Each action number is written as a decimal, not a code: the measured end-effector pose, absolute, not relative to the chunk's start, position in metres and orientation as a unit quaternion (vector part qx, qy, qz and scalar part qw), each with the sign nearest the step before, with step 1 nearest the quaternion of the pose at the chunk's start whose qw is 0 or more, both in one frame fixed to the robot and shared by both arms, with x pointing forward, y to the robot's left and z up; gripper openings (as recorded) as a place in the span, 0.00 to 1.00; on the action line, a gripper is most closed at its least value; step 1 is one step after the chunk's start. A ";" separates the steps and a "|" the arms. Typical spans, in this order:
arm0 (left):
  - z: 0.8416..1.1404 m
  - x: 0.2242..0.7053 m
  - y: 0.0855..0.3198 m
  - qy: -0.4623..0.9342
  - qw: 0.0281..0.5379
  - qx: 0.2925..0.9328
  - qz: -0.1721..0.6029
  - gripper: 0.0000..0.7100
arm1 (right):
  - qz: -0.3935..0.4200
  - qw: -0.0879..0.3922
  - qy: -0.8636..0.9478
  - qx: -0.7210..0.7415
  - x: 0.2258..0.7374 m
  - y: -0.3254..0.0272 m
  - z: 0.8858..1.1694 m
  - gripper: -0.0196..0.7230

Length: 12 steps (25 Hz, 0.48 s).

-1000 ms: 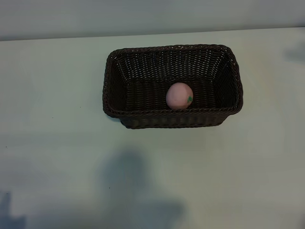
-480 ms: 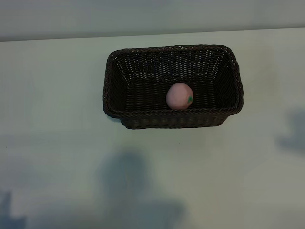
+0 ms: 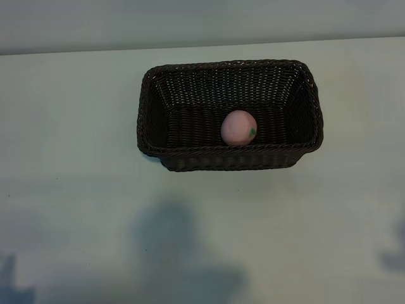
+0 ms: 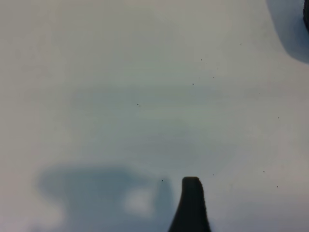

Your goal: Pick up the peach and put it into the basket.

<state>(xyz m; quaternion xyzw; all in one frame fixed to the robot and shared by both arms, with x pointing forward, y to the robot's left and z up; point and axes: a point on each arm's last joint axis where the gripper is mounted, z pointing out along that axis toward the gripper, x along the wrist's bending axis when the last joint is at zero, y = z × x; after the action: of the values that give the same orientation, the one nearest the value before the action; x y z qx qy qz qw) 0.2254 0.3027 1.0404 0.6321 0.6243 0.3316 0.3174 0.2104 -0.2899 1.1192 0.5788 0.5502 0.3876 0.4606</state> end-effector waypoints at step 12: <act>1.040 0.225 0.303 0.623 0.314 0.633 0.335 0.83 | 0.338 0.392 0.586 0.623 0.233 -0.293 1.050 0.83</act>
<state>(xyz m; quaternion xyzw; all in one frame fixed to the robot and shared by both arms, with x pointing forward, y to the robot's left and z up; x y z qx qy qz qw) 0.2254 0.3034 1.0404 0.6332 0.6232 0.3351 0.3138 0.2335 -0.2932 1.0503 0.6228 0.5863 0.3384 0.3921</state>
